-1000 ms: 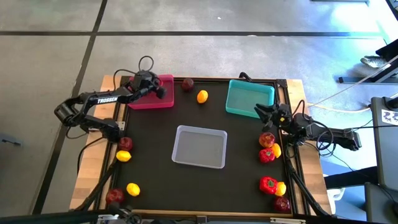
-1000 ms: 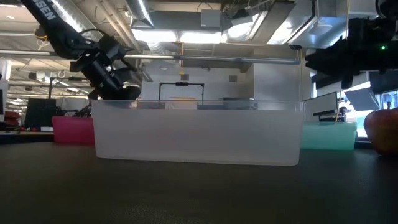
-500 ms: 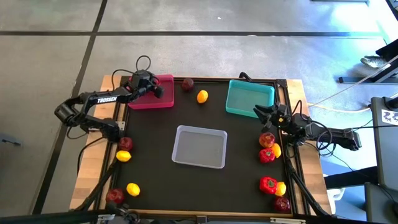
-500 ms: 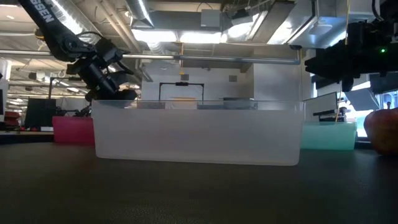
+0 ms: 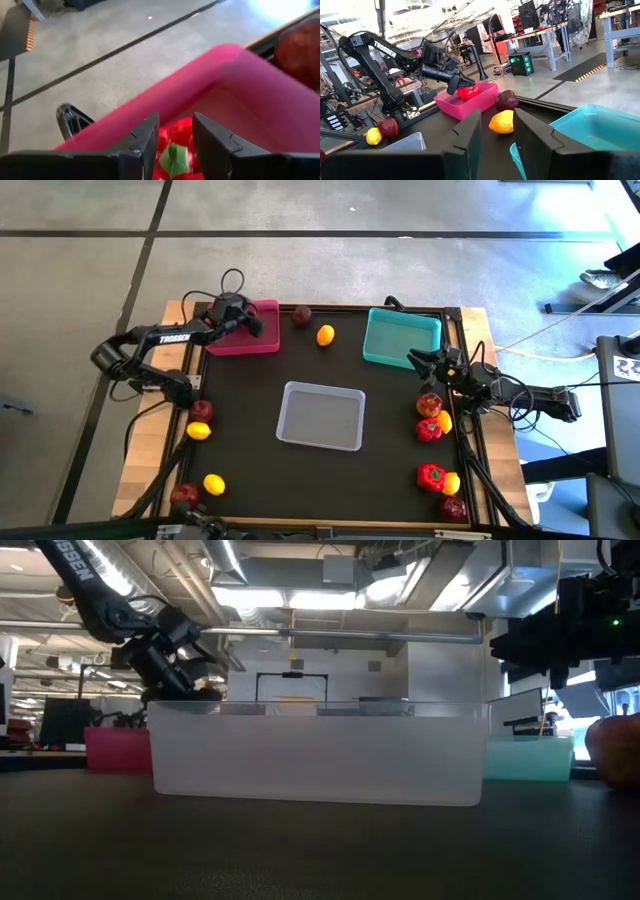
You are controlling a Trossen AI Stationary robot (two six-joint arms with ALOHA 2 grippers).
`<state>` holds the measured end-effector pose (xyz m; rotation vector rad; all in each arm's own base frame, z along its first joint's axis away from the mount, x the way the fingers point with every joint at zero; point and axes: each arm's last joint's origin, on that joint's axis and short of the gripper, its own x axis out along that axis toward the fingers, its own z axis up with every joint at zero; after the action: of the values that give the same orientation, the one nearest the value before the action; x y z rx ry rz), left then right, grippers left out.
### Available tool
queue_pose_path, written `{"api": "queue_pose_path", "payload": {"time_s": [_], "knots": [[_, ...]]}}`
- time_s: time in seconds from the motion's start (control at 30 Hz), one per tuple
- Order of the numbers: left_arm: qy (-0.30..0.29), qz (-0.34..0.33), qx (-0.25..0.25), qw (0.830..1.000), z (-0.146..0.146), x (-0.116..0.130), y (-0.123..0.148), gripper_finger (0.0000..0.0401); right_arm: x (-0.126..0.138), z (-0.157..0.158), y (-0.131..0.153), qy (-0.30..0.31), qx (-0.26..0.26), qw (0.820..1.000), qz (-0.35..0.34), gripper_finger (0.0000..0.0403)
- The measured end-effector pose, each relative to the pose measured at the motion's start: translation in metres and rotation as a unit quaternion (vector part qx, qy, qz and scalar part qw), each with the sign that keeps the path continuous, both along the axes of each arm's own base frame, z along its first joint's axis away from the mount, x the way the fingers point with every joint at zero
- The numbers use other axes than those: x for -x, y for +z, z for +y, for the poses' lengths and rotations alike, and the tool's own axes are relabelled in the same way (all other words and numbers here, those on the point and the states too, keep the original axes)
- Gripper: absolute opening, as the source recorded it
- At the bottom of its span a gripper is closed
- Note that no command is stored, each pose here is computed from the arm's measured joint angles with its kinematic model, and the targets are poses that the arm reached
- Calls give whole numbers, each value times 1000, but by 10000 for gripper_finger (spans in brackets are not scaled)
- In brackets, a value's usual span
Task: Sort produce into baskets
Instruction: Put the lemon into the white bin
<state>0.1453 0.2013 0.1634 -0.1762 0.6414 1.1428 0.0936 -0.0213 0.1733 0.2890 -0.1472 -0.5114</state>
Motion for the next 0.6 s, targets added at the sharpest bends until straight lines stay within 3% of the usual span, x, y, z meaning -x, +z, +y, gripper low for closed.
{"api": "queue_pose_path", "payload": {"time_s": [0.33, 0.6], "knots": [[10, -73, -20, 997, -5, -2, 41, 138, 0, 0, 0, 1, -11, 1000, -6, 115], [-100, -137, -15, 985, -22, -16, 63, 139, 0, 0, 0, 1, -11, 1000, -6, 115]]}}
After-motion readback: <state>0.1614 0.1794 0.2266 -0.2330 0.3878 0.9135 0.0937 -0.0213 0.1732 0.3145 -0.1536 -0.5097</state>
